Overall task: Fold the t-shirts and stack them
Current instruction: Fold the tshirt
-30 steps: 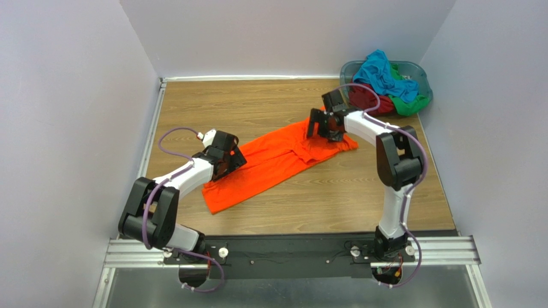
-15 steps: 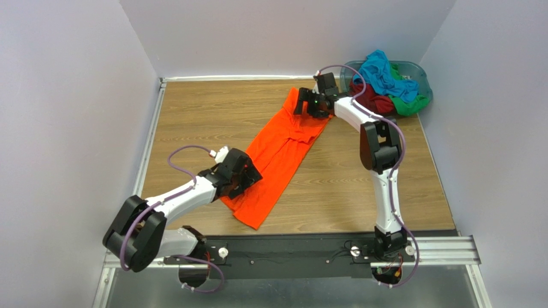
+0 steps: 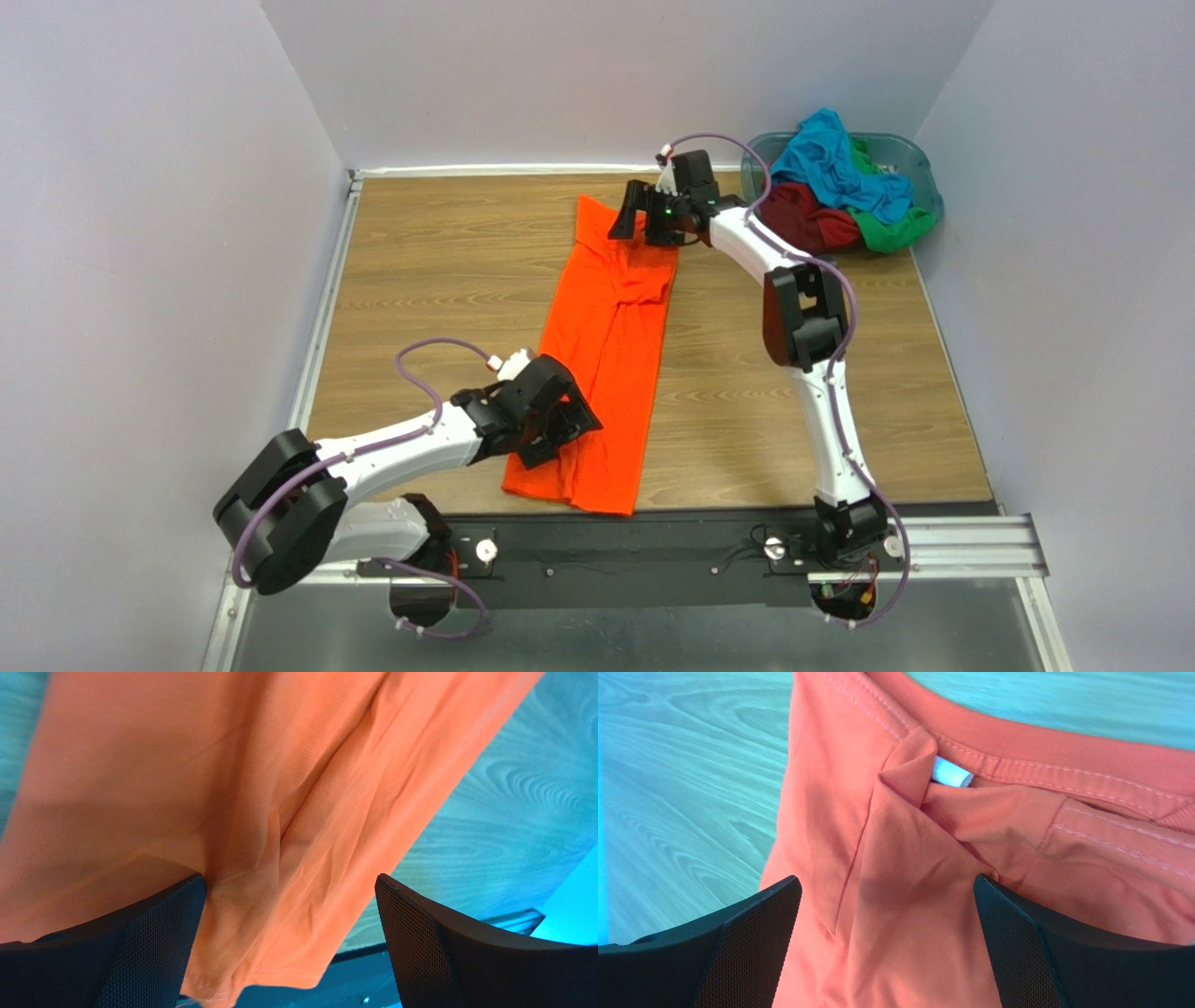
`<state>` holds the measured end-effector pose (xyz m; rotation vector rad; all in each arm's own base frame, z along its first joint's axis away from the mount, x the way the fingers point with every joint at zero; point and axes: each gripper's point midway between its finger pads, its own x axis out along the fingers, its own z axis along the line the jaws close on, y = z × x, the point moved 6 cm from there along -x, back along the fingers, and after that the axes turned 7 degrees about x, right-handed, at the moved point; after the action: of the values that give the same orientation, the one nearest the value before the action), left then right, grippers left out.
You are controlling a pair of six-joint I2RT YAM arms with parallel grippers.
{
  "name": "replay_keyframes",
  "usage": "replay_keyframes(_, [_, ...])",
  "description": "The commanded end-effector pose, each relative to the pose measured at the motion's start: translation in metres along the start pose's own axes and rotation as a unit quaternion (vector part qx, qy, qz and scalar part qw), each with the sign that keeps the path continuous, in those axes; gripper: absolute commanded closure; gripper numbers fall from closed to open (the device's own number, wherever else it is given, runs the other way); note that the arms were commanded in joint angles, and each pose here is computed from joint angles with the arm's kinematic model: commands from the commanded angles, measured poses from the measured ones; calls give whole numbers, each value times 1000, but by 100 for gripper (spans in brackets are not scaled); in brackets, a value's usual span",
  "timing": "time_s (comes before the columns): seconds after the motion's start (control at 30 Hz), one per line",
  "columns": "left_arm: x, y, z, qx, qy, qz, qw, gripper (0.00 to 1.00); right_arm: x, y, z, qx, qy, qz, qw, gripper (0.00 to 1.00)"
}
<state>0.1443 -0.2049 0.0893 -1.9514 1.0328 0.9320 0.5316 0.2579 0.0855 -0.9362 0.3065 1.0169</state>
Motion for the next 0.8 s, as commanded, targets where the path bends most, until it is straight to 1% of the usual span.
replay_keyframes(0.0, [1,17,7,-2,-34,30,999,2,41,58,-20,48,28,87,995,0])
replay_keyframes(0.03, [0,15,1,-3,-25,29,999,2,48,63,-24,58,31,92,994,0])
replay_keyframes(0.07, [-1,16,-3,1,-18,28,999,2,49,53,-18,56,24,79,995,0])
replay_keyframes(0.13, [-1,16,-8,6,-17,24,1000,1,59,53,-23,56,29,73,995,0])
replay_keyframes(0.2, [-1,14,-12,2,-15,18,1000,2,62,40,-19,43,24,52,997,0])
replay_keyframes(0.3, [-1,11,-23,1,7,10,1000,2,70,32,-20,35,25,33,999,0])
replay_keyframes(0.47, [6,13,-33,13,16,11,1000,2,79,37,-22,41,11,35,999,0])
replay_keyframes(0.6, [7,17,-38,22,20,10,1000,2,79,29,-18,29,6,21,999,0])
replay_keyframes(0.73, [-3,7,-52,40,34,-16,998,2,64,11,3,6,-18,6,1000,0])
replay_keyframes(0.77, [-8,1,-61,43,41,-30,998,2,52,-2,17,-5,-26,-8,1000,0])
